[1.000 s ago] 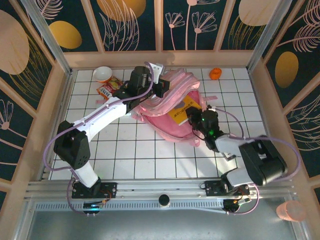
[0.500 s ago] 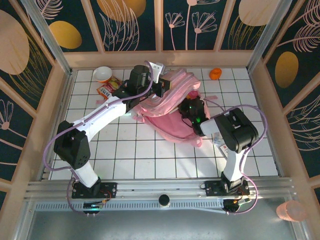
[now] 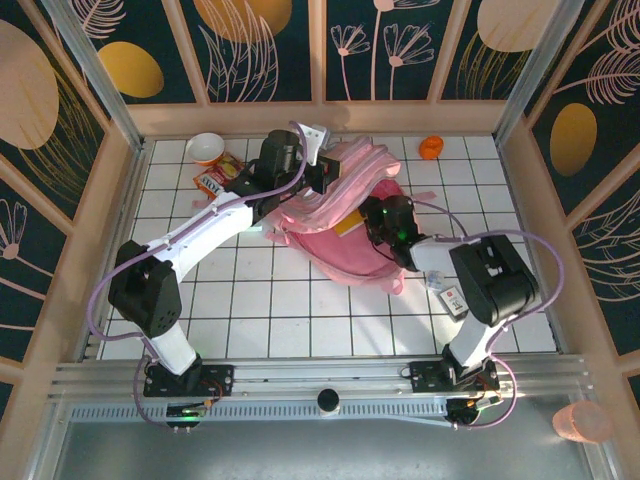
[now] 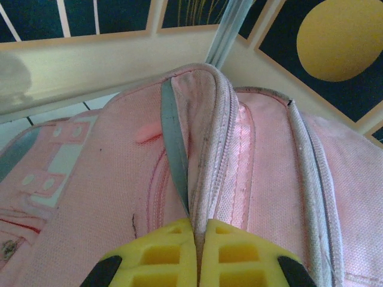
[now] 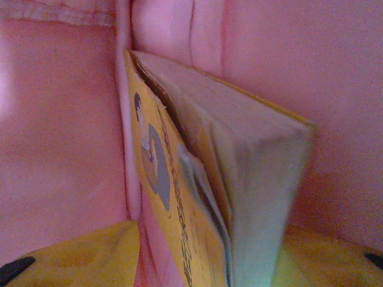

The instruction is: Pack the student bag

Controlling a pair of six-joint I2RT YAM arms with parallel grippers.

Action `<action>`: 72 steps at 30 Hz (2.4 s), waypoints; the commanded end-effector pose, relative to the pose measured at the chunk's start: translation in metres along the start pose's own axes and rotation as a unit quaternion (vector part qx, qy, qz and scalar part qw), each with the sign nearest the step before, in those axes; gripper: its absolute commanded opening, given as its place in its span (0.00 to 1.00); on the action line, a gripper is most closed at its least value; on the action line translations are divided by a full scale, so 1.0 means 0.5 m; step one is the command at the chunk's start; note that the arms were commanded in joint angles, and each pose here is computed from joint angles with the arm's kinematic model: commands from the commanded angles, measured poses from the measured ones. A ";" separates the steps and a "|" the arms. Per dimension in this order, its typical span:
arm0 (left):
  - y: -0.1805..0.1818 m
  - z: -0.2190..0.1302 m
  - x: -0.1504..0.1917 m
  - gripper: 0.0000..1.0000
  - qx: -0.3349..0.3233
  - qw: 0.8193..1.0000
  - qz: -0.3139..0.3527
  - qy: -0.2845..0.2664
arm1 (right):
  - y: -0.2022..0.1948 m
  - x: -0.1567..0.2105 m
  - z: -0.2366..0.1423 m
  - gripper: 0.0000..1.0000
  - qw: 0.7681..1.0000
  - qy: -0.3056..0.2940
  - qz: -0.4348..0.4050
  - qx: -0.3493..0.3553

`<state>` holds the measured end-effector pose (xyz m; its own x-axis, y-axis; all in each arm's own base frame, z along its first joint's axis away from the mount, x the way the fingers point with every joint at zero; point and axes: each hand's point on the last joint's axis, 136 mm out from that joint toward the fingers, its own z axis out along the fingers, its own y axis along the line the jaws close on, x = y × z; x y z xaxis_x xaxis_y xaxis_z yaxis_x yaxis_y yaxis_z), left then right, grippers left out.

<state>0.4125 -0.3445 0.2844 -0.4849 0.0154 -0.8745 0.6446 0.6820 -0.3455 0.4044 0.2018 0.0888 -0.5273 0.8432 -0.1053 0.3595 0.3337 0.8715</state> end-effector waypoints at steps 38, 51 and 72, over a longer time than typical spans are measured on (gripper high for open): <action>-0.015 0.051 0.410 0.36 0.075 0.946 0.257 0.181 | 0.165 -0.084 -0.408 0.57 0.946 -0.118 -0.297 -0.045; 0.133 -0.152 0.125 0.82 -0.028 0.999 -0.030 -0.031 | 0.214 0.098 -0.351 0.62 0.709 0.068 -0.694 -0.105; 0.280 -0.330 0.299 0.82 -0.142 0.945 -0.271 -0.113 | -0.055 0.322 -0.147 0.67 0.283 0.297 -0.909 -0.072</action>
<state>0.3296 -0.1290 0.1500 -0.5801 -0.4758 -0.6612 0.1347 0.7445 -0.6539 0.2415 0.2848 0.0769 0.1262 -0.9128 -0.3883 -0.9610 -0.0155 -0.2760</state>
